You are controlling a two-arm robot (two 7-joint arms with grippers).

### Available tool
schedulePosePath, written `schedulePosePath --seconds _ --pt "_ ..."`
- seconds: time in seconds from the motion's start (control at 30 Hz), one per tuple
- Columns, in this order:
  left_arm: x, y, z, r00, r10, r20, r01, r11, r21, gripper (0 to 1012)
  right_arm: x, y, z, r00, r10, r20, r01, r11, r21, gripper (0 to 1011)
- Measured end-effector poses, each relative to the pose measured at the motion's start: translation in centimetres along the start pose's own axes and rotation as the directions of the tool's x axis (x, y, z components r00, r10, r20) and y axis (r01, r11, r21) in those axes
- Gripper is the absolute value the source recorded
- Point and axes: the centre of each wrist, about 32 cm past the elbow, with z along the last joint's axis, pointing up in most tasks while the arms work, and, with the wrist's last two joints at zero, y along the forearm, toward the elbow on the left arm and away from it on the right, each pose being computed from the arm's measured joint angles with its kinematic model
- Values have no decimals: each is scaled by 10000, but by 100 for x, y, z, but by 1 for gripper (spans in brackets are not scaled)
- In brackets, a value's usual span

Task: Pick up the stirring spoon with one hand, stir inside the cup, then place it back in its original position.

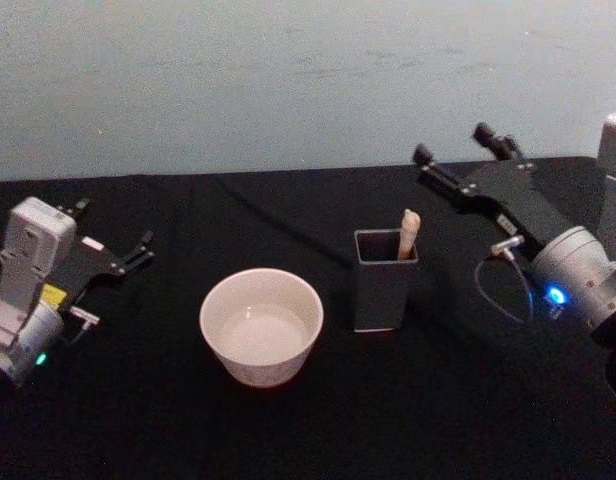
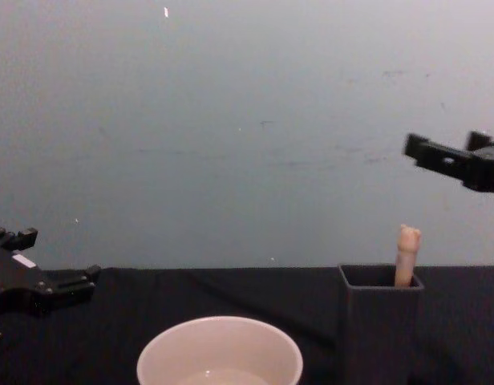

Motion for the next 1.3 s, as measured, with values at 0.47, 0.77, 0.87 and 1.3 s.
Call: schedulePosePath --seconds 0.47,0.77,0.87,1.3 --pt "0 0 0 10000 0 1 0 10000 0 1001 91 -133 -392 9849 -1155 1290 1398 9700 -1990 1002" --pt "0 0 0 10000 0 1 0 10000 0 1001 65 -172 -494 9848 -957 1447 1314 9560 -2623 1002" --pt "0 0 0 10000 0 1 0 10000 0 1001 65 -171 -494 9849 -957 1444 1314 9561 -2621 1002" --pt "0 0 0 10000 -1 1 1 10000 0 1001 67 -170 -484 9851 -969 1420 1312 9576 -2564 1002"
